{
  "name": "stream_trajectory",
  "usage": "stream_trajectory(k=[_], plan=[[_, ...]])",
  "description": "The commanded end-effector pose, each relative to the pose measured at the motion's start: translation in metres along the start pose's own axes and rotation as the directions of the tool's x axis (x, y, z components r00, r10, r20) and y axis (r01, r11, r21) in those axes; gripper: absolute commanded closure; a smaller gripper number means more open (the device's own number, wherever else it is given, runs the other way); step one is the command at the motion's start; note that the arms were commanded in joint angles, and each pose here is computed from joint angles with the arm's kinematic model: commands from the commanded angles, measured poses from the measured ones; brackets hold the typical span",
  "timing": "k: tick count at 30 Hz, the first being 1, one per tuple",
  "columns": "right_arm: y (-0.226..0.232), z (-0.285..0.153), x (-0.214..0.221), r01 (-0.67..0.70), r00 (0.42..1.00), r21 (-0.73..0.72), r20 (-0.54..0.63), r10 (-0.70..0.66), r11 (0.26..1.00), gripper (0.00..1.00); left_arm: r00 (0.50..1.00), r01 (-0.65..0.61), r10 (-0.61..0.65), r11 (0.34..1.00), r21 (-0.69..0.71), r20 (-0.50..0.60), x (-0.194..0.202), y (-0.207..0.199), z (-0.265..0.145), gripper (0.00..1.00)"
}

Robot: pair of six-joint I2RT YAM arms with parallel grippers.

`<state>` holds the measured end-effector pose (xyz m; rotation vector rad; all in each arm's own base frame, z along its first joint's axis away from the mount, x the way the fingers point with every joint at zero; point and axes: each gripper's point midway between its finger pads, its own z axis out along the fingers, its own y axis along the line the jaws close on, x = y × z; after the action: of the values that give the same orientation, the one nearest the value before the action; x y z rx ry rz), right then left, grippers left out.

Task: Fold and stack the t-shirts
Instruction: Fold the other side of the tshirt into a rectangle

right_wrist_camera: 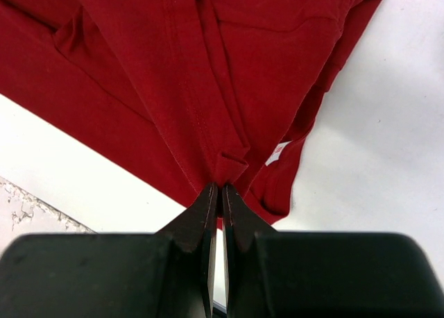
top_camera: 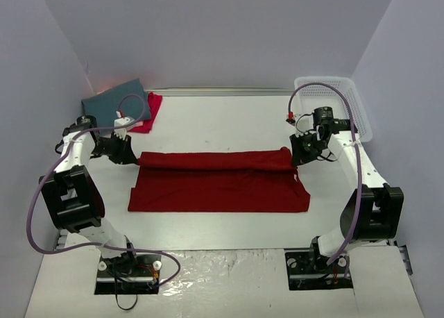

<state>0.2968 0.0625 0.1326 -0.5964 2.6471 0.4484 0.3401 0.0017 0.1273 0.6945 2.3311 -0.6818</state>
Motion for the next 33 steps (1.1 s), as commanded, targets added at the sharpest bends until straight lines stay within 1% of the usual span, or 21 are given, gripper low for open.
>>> stream_trajectory(k=[1, 4, 8, 14, 17, 20, 26, 33], plan=[[0.005, -0.009, 0.010, 0.024, 1.000, 0.014, -0.018, -0.024, 1.000, 1.00, 0.999, -0.041, 0.041, 0.999, 0.005, 0.005, 0.002, -0.009, -0.010, 0.98], [0.006, -0.008, 0.009, 0.030, 0.999, 0.011, -0.022, -0.030, 0.999, 1.00, 0.999, -0.044, 0.045, 0.999, 0.016, -0.003, 0.008, -0.011, -0.007, 0.98], [0.006, -0.004, 0.014, 0.044, 0.997, 0.005, -0.068, -0.044, 0.999, 1.00, 0.999, -0.046, 0.047, 0.999, 0.023, -0.013, 0.013, -0.011, -0.004, 0.98], [0.012, 0.019, 0.028, 0.078, 0.980, -0.050, -0.179, -0.085, 0.996, 1.00, 0.997, -0.071, 0.073, 0.997, 0.043, -0.037, 0.022, -0.010, 0.000, 0.98], [0.020, 0.036, 0.037, 0.094, 0.962, -0.099, -0.249, -0.116, 0.991, 1.00, 0.996, -0.067, 0.070, 0.996, 0.060, -0.050, 0.025, -0.008, 0.002, 0.98], [0.024, 0.047, 0.044, 0.101, 0.945, -0.118, -0.300, -0.133, 0.988, 1.00, 0.996, -0.066, 0.071, 0.995, 0.075, -0.061, 0.028, -0.007, 0.005, 0.98], [0.017, 0.058, 0.051, 0.106, 0.926, -0.111, -0.352, -0.139, 0.988, 1.00, 0.993, -0.070, 0.078, 0.994, 0.087, -0.092, 0.038, -0.005, 0.009, 0.98], [0.006, 0.060, 0.060, 0.117, 0.906, -0.074, -0.400, -0.137, 0.990, 1.00, 0.988, -0.073, 0.084, 0.993, 0.088, -0.127, 0.051, 0.000, 0.015, 0.98]])
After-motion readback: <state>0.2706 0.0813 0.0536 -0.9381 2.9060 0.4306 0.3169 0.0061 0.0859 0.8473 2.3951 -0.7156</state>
